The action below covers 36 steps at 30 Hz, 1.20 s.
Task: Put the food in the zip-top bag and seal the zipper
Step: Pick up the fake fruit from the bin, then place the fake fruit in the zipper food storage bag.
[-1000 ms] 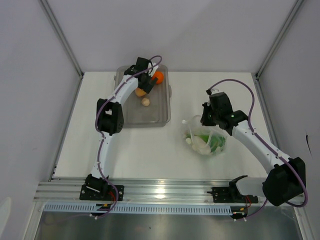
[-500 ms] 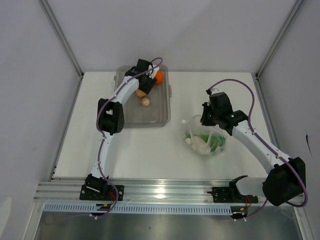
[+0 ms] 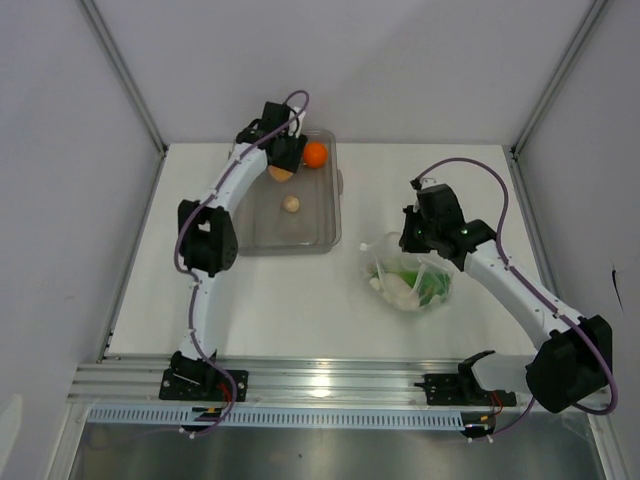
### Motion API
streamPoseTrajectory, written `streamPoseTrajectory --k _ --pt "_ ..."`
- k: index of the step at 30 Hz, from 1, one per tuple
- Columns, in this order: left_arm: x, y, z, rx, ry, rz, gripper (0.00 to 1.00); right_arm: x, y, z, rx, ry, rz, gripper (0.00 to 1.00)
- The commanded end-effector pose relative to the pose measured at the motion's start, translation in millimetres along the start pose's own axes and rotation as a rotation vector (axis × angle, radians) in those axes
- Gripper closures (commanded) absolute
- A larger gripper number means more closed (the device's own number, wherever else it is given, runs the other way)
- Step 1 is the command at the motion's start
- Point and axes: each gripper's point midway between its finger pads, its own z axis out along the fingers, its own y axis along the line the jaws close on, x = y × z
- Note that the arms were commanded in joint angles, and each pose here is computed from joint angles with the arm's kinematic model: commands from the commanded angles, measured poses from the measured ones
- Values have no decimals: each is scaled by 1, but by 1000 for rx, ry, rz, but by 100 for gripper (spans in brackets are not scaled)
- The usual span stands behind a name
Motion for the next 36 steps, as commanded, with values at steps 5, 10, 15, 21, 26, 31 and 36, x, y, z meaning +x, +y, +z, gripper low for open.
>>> streamPoseTrajectory --k 5,10,15,21,26,31,36 --pt "-58 -44 -166 350 -163 -298 93 -33 7 -30 6 -86 19 100" --pt "-49 -128 -268 804 -298 -404 99 -38 8 -42 2 -107 25 100" --pt "12 -181 -302 884 -251 -401 99 -32 11 -43 -6 -87 29 100" --pt "44 -233 -367 1018 -244 -322 99 -30 21 -48 -27 -92 41 100" --pt "59 -254 -382 1071 -199 -330 99 -31 30 -51 -25 -90 107 100" --pt "73 -278 -364 1039 -103 -382 99 -26 58 -50 -44 -101 167 100" --pt "78 -290 -345 1006 -68 -488 99 -22 74 -57 -45 -143 226 100"
